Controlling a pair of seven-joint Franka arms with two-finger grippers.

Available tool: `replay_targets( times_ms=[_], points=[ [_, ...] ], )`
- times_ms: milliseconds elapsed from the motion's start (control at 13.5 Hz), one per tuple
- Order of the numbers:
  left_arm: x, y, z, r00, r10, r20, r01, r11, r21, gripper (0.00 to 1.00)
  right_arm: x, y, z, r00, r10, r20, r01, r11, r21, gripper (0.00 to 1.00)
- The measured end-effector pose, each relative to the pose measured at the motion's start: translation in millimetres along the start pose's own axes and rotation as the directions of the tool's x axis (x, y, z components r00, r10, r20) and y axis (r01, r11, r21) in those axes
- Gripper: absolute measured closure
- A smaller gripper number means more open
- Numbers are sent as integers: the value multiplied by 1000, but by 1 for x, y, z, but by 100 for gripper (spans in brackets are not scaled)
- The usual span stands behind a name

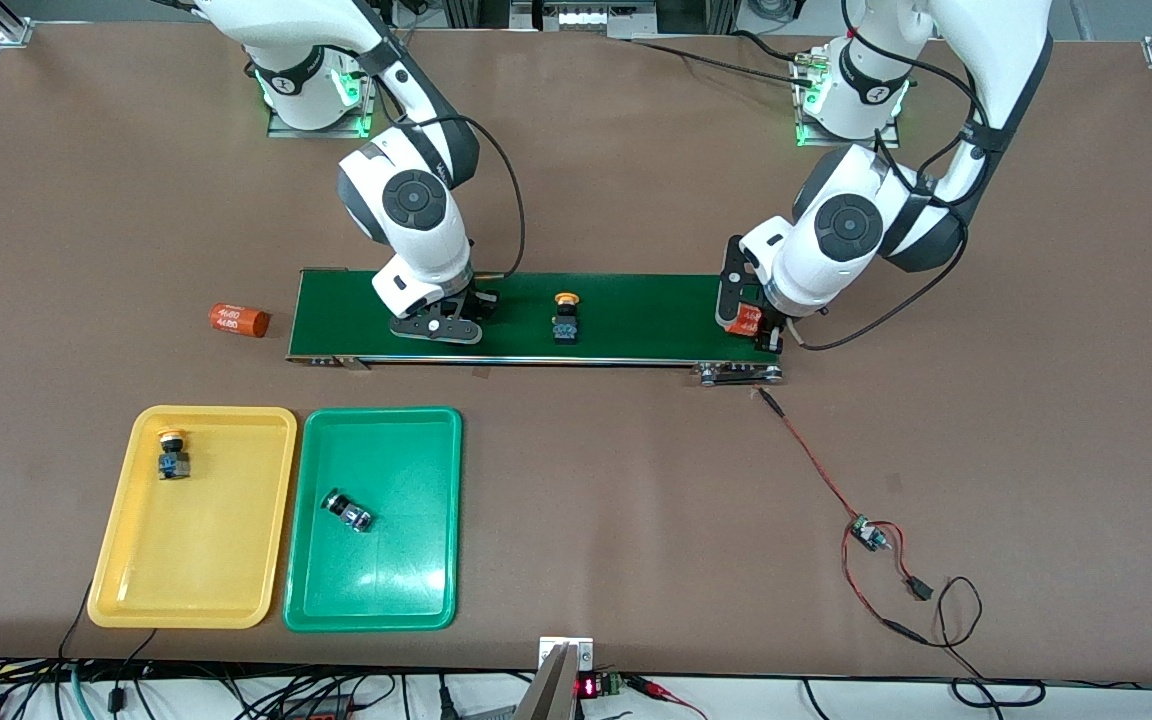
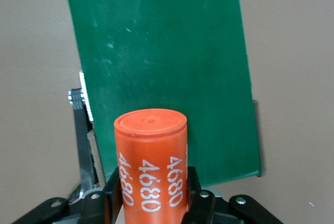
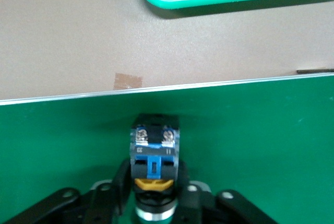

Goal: Sort buttons by color to trays
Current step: 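Grasp the yellow-based button with the right gripper while the left gripper sets the cylinder down, then drop the button into the green tray while the left gripper withdraws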

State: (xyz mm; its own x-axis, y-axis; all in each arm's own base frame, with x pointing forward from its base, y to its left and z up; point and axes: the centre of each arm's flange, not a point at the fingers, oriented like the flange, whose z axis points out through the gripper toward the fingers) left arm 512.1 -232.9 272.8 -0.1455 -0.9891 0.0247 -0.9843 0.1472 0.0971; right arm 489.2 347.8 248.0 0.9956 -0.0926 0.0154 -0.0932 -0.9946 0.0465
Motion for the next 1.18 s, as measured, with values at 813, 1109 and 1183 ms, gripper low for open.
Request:
replay_targets(
  times_ms=[813,1109,1183],
  points=[
    [25,17,9,1000,-30,2,30,999,-28,49,111,74,-115,997,-26,-71,25,1000,-8,66],
    [25,20,14,999,-47,6,47,998,-38,49,174,146,-124,986,-123,-112,123,992,-2,66],
    [25,20,15,999,-47,6,48,998,-39,49,187,141,-119,979,-143,-142,147,989,12,66]
  ],
)
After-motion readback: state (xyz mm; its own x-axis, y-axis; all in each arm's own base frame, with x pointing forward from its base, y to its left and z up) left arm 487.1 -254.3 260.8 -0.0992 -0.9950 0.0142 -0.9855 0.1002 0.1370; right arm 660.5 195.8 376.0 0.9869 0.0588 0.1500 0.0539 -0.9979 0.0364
